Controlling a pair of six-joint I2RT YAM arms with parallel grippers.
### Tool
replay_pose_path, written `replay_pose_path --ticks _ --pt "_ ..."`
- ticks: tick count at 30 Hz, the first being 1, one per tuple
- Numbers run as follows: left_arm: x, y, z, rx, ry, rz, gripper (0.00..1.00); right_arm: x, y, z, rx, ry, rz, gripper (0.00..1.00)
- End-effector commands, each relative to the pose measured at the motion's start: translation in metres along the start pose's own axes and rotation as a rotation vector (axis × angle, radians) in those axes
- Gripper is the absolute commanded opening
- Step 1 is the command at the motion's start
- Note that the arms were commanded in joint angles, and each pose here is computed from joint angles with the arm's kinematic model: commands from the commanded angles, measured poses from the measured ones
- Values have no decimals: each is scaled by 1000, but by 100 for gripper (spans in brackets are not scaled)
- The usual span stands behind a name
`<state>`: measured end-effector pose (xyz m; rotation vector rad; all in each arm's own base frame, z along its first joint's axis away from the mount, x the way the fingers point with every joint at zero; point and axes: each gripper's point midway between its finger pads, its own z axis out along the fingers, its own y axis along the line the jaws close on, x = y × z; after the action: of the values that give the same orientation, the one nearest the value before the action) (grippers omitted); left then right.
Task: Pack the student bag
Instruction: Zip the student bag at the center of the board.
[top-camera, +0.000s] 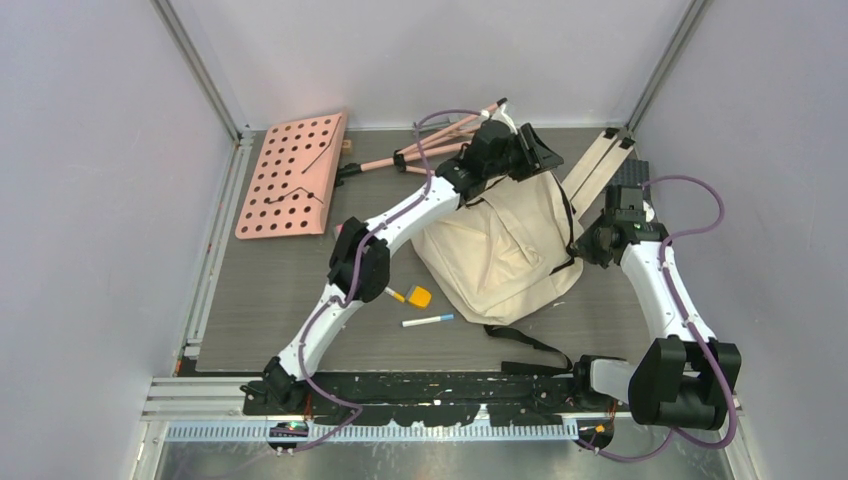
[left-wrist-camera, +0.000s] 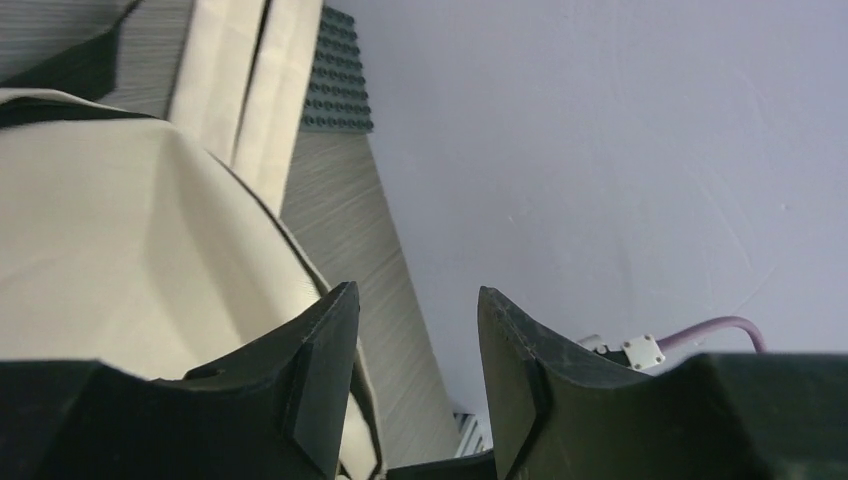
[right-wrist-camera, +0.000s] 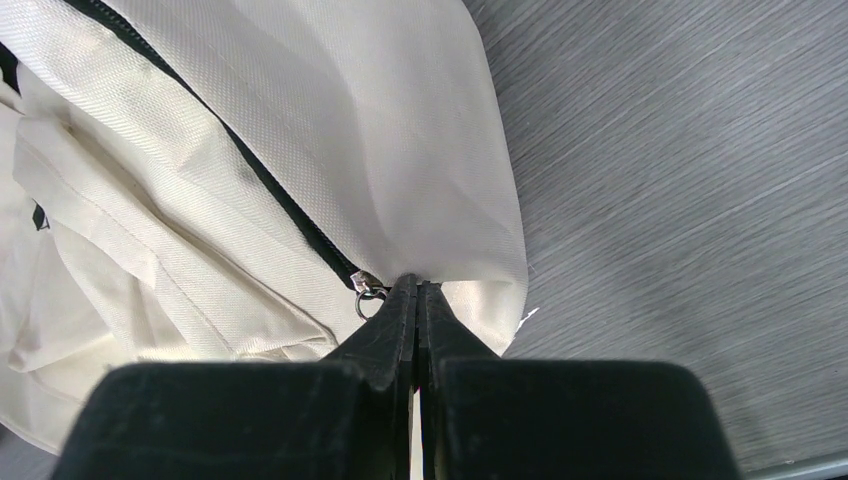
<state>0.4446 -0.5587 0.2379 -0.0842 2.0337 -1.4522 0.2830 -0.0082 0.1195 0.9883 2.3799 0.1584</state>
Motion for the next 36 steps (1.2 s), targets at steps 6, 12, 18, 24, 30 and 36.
replay_pose_path --ticks 6,12,18,24,30,36 --pt "45 -34 8 59 80 -33 50 3 18 -5 -87 26 -22 1" --pt "70 -6 12 -28 136 -62 50 0 20 -6 -95 12 -20 1" --pt "88 16 11 -115 184 -53 50 0 20 -5 -94 15 -22 1" --pt "101 23 11 -134 216 -51 56 -1 21 -3 -93 12 -26 1" --pt "122 29 15 -138 267 -69 58 -5 22 -2 -99 2 -51 1" --pt "144 39 14 -166 327 -88 53 -6 38 -4 -166 -10 -90 1"
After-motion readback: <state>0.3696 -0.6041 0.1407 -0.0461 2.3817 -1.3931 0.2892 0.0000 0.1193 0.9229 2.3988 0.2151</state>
